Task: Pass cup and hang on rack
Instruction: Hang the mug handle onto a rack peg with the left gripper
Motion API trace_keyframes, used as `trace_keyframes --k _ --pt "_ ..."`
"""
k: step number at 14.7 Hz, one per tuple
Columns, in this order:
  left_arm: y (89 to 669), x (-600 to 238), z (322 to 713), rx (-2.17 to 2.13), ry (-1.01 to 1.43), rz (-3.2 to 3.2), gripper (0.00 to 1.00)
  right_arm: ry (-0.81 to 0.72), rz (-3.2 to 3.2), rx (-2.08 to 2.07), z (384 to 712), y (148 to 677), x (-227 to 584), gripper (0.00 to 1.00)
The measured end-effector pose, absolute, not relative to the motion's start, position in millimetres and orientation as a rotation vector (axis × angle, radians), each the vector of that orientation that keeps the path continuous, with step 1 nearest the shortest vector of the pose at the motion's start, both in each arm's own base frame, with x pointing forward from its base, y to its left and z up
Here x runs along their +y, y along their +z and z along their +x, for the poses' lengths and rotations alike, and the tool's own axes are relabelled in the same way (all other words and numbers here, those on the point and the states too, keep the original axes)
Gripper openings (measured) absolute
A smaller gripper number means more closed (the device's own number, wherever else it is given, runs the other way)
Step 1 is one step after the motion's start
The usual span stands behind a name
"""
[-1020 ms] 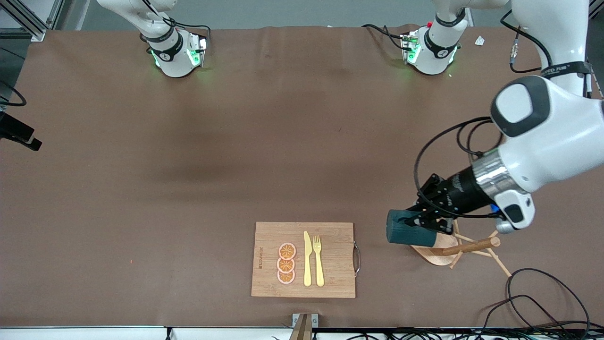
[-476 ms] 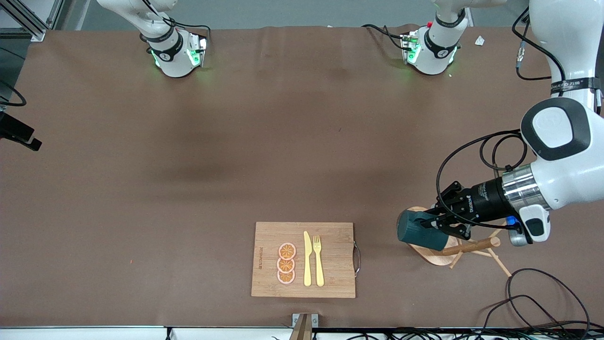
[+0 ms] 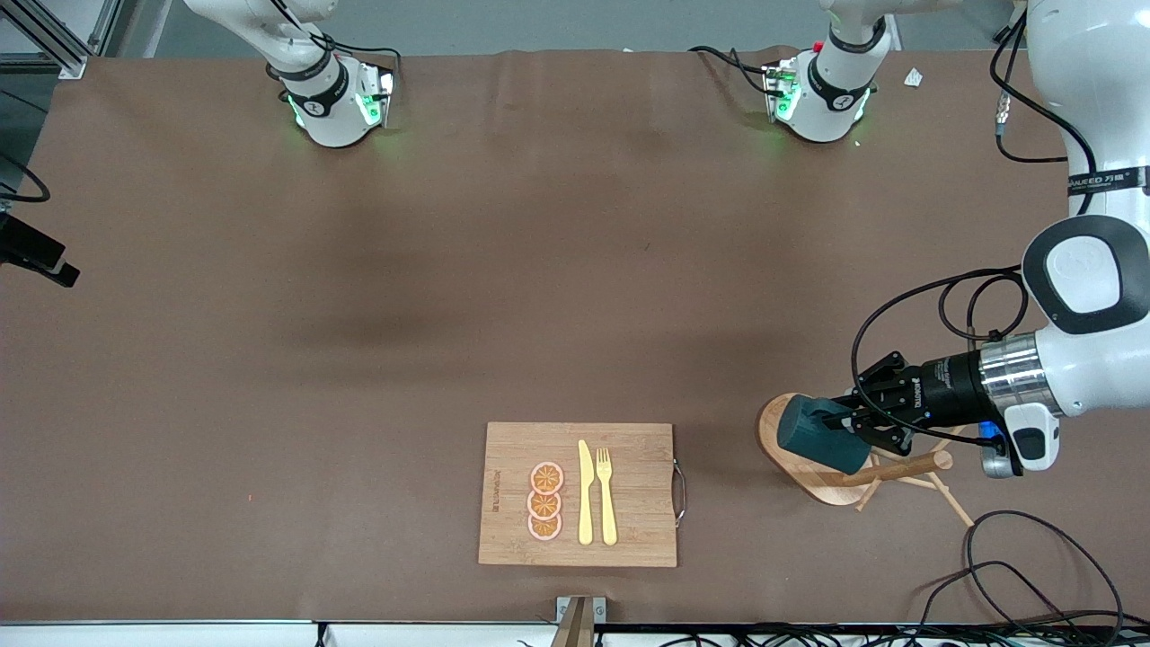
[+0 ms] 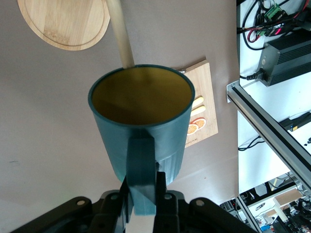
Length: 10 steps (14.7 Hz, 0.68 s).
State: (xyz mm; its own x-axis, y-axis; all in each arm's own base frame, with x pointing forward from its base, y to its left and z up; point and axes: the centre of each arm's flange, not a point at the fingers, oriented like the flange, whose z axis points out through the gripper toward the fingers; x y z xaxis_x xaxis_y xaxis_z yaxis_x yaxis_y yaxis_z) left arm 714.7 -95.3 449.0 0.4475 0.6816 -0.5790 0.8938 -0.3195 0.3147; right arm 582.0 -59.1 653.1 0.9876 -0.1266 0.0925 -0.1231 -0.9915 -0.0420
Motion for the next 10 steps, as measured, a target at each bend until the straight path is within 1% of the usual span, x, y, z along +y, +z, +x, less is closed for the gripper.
trace_keyframes --k 10 --pt "412.5 -47.2 728.5 1.389 -0.565 1.878 0.21 -0.148 -3.096 0.194 582.1 653.0 -59.2 1.00"
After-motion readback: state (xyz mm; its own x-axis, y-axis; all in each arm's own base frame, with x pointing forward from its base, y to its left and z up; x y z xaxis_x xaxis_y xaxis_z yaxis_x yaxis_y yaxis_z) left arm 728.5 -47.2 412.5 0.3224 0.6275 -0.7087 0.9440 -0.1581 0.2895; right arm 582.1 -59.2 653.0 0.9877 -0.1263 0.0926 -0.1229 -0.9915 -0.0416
